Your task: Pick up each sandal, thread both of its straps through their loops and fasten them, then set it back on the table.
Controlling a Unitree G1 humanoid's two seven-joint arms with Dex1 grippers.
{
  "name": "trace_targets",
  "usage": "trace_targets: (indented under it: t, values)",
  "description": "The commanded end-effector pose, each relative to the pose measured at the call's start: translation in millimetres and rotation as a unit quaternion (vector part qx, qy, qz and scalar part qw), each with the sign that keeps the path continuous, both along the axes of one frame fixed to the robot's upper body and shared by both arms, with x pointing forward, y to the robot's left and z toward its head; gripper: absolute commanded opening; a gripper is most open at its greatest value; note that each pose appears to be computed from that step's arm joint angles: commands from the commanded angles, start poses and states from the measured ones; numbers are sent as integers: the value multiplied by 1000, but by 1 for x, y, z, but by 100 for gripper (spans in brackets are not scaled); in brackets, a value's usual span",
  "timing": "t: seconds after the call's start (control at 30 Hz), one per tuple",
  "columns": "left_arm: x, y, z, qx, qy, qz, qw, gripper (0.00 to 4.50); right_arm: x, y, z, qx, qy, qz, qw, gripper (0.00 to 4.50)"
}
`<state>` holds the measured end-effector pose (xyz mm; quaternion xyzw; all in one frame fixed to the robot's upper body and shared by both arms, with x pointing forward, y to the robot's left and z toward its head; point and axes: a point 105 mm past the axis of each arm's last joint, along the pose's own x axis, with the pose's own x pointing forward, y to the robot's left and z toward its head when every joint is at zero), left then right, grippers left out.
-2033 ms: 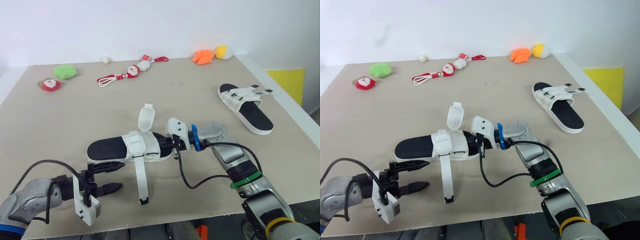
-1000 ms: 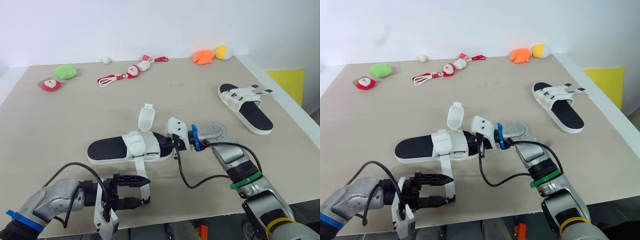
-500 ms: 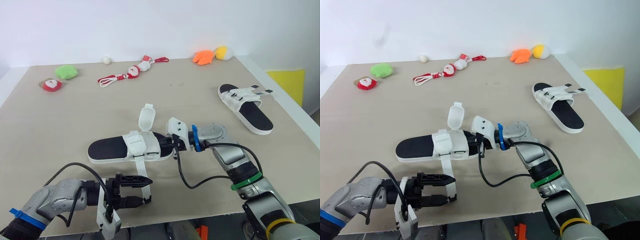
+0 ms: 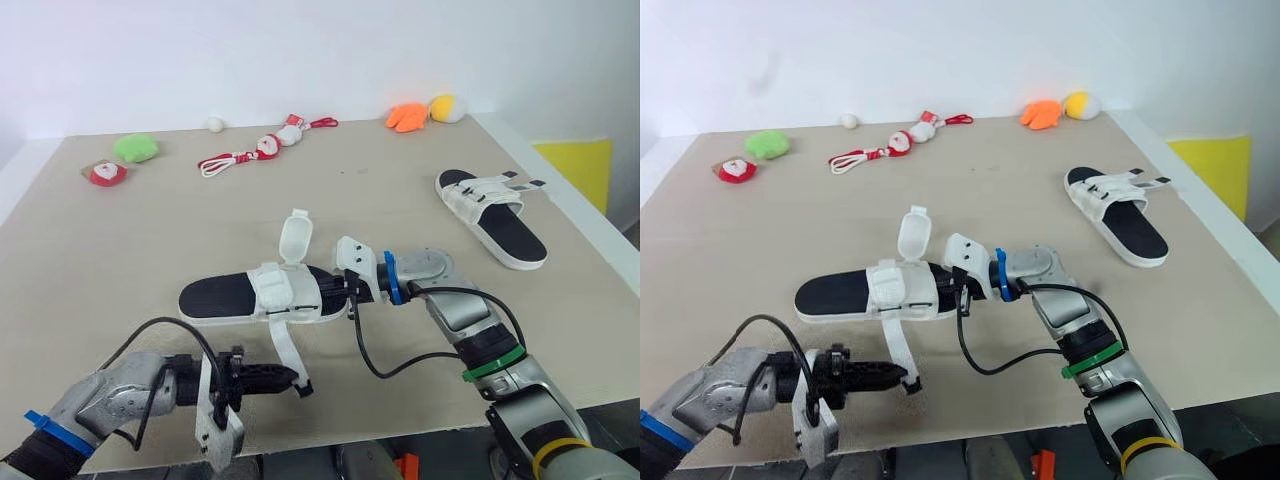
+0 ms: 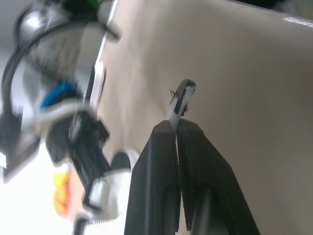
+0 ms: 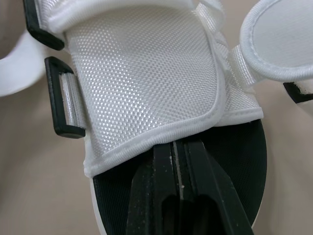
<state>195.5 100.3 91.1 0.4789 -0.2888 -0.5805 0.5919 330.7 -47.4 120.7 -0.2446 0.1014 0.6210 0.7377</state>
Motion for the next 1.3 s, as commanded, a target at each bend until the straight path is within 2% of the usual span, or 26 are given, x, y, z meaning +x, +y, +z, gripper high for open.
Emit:
trace_targets:
  t: [0.03, 0.17, 0.4, 0.5, 0.6, 0.73, 0.9, 1.0, 1.13, 1.3]
  values:
    - [-7, 7, -10, -8, 139, 31, 990, 2, -1, -2, -4, -11, 5, 0, 1000, 0]
    - [-7, 8, 9, -33, 241, 50, 969, 2, -1, -2, -4, -11, 5, 1, 1000, 0]
    - [-7, -1, 49, -74, 360, 45, 929, 2, -1, -2, -5, -13, 4, 3, 1000, 0]
    - [-8, -9, 76, -112, 423, 32, 899, 2, 0, -2, -5, -13, 4, 2, 1000, 0]
    - [-11, -13, 91, -118, 472, 21, 873, 2, 1, -2, -5, -17, 4, -1, 1000, 0]
    - [0, -10, 120, -165, 521, 17, 837, 2, 6, -8, -14, -53, 5, -20, 998, 0]
    - [37, 2, 171, -283, 568, 15, 773, 2, 8, -12, -21, -78, 5, -30, 996, 0]
    - [47, 5, 184, -310, 577, 18, 756, 2, 8, -12, -22, -81, 5, -30, 996, 0]
    - [56, 8, 188, -330, 595, 28, 732, 2, 7, -11, -22, -79, 4, -30, 996, 0]
    - [72, 15, 182, -379, 627, 52, 679, 2, 6, -10, -23, -77, 4, -29, 997, 0]
